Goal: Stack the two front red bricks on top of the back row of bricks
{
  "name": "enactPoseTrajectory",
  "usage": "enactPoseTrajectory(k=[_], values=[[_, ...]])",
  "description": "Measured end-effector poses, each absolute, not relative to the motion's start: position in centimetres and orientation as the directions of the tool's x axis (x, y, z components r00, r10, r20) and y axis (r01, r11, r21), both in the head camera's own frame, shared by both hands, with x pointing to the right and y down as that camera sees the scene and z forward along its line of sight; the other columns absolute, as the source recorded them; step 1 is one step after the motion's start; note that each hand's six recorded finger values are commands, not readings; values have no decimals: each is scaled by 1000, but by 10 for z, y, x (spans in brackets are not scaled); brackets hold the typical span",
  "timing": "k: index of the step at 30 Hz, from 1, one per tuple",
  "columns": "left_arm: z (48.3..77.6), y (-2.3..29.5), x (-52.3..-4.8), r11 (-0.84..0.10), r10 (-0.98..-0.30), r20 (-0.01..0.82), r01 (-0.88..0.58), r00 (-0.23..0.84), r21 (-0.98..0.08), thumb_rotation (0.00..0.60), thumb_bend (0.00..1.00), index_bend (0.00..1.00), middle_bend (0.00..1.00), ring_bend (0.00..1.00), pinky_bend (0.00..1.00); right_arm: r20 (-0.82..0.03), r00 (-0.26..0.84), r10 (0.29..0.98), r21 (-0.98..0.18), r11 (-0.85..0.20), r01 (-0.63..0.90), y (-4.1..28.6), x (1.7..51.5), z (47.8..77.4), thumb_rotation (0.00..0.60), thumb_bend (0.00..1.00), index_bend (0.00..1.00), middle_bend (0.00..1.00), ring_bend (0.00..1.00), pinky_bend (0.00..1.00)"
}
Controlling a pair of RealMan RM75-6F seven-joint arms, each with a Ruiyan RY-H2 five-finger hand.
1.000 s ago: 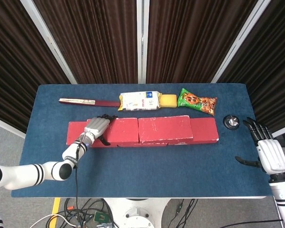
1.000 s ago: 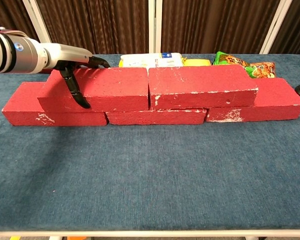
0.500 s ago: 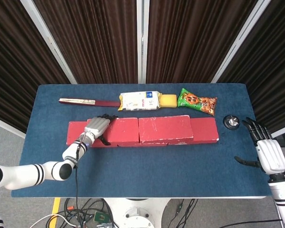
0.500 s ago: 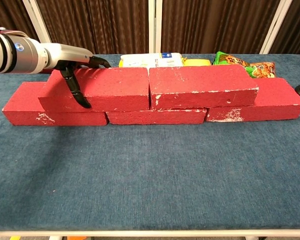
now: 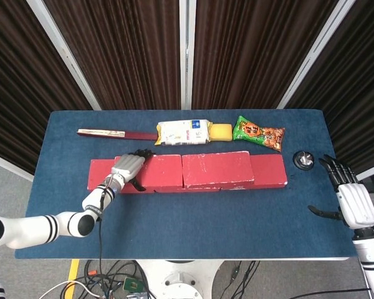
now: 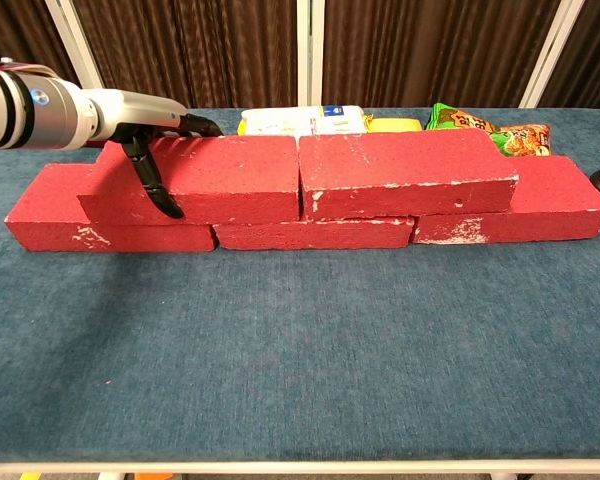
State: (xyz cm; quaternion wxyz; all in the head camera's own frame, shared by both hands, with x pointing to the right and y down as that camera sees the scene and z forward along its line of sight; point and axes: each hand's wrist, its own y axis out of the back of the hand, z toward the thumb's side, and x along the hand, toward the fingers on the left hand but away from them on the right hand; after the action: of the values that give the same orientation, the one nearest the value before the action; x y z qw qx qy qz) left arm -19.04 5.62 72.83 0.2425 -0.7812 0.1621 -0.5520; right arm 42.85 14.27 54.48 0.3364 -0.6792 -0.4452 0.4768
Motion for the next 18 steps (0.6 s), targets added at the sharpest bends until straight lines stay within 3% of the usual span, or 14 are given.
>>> enactPoseTrajectory(k=[18], values=[[728,56,-192,-832,-515,785,21,344,-555,600,126,0,0,0,129,-344,151,927,-883,-374,283,143,427,544,600,0,0,0,0,0]])
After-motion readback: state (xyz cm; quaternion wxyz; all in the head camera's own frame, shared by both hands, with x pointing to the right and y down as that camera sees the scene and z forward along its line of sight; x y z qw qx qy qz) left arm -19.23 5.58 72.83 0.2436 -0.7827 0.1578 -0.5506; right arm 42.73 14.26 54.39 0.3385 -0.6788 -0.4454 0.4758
